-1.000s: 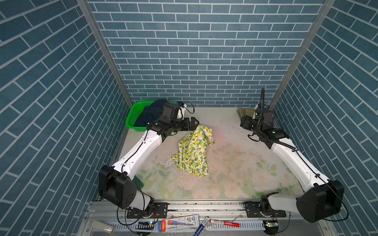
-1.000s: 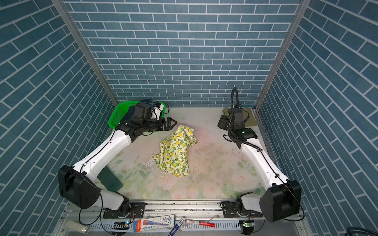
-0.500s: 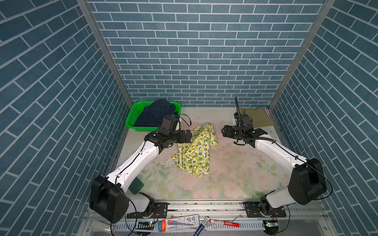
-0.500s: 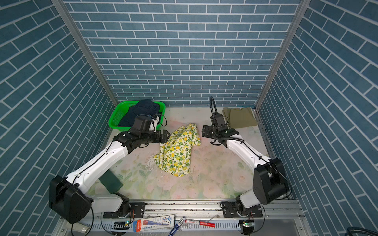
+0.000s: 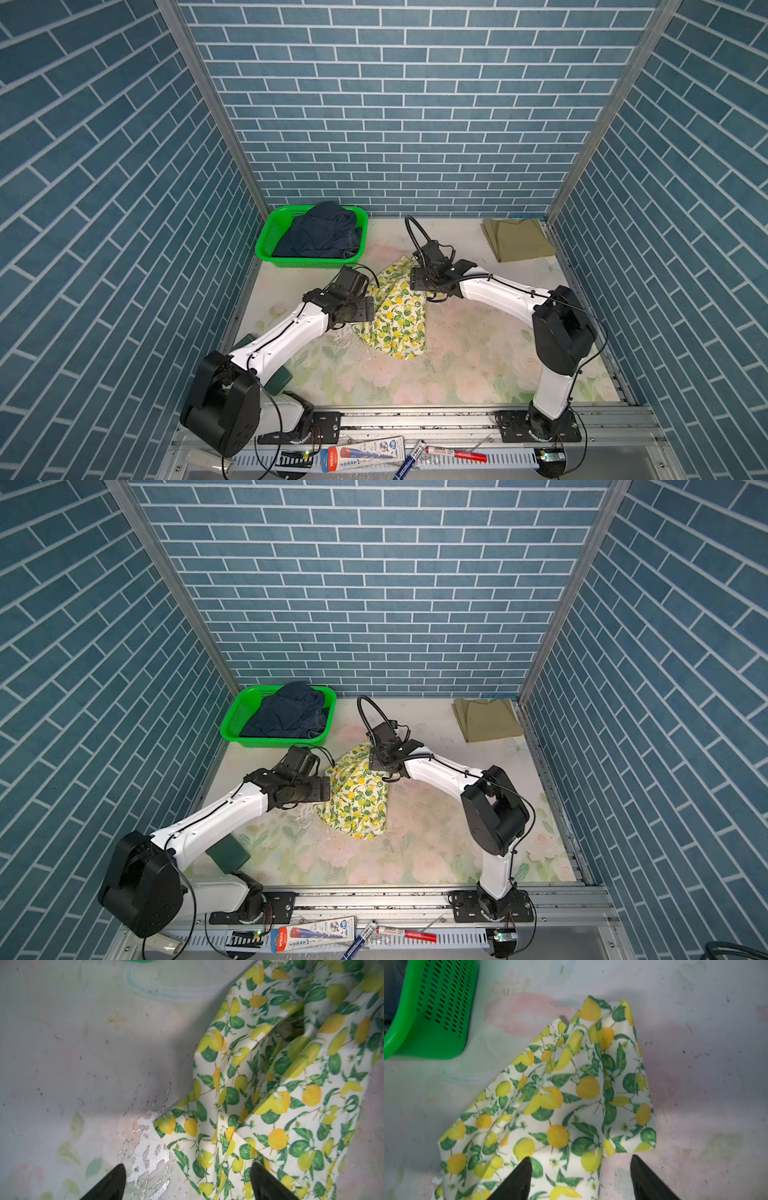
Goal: Fold and stack skirts
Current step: Flatten out the skirt at the center of the table.
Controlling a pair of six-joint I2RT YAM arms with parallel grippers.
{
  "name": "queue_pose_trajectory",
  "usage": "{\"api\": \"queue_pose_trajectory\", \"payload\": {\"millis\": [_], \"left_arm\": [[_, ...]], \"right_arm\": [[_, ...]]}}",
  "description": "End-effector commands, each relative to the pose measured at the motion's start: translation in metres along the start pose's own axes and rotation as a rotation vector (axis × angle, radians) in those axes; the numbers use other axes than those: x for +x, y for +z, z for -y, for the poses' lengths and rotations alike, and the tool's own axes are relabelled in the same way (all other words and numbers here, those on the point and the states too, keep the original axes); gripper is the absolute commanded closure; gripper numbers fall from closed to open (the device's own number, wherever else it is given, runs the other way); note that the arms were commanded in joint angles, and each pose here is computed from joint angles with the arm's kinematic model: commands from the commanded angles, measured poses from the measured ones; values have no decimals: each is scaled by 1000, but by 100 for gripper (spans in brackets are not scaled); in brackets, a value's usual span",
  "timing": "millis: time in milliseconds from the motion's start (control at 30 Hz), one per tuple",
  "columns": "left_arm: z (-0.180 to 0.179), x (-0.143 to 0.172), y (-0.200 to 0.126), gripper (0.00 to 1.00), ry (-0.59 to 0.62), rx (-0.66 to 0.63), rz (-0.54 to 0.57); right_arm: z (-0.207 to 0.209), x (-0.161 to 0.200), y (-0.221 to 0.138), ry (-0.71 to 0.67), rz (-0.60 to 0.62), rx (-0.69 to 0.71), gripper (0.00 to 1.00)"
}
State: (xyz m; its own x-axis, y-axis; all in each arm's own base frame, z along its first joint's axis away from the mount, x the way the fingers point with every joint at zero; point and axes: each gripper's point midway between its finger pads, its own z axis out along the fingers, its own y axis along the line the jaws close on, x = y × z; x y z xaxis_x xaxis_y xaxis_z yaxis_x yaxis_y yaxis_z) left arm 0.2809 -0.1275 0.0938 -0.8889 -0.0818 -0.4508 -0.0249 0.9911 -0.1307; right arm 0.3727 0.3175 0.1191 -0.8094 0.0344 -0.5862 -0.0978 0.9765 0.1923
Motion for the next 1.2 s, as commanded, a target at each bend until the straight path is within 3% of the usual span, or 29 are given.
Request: {"api": "queue_pose_trajectory", "payload": {"millis": [0, 233, 300, 367, 400, 433, 467, 633, 767, 833, 933, 1000, 1067, 1167], "left_arm": [[3, -2, -1, 6, -56, 30, 34], [-3, -2, -3, 6, -102, 47, 68], [-4, -3, -3, 6, -109, 50, 69], [-5, -4, -3, 6, -117, 52, 68], [-6, -5, -3, 6, -119, 53, 68], [-7, -5, -4, 6, -124, 55, 69], [-8, -6, -5, 6, -129, 56, 70], [-18, -6, -4, 6, -183, 78, 66], [-20, -7, -2, 6, -200, 85, 69], [-17, -7, 2, 6, -211, 98, 63], [-13, -7, 9, 7, -221, 112, 50], [-12, -7, 12, 7, -221, 117, 41], [-11, -7, 15, 7, -222, 115, 35], [-12, -7, 16, 7, -219, 107, 32]], "right_arm": [[6, -25, -2, 65, 85, 126, 25], [-3, -27, 35, 70, 32, 235, 25], [-5, -22, 51, 68, 4, 251, 30], [-7, -21, 58, 64, -16, 262, 45], [-6, -22, 56, 66, -17, 265, 64], [-5, -25, 52, 68, -8, 255, 91], [-4, -28, 45, 72, 3, 238, 100], [26, -42, -13, 108, 63, 124, 100], [78, -9, -25, 208, 36, -33, 100], [107, 10, -30, 231, 59, -78, 93], [135, 35, -39, 209, 75, -67, 53], [137, 43, -44, 189, 66, -78, 33], [136, 47, -47, 185, 56, -86, 25], [138, 48, -52, 192, 49, -81, 22]]}}
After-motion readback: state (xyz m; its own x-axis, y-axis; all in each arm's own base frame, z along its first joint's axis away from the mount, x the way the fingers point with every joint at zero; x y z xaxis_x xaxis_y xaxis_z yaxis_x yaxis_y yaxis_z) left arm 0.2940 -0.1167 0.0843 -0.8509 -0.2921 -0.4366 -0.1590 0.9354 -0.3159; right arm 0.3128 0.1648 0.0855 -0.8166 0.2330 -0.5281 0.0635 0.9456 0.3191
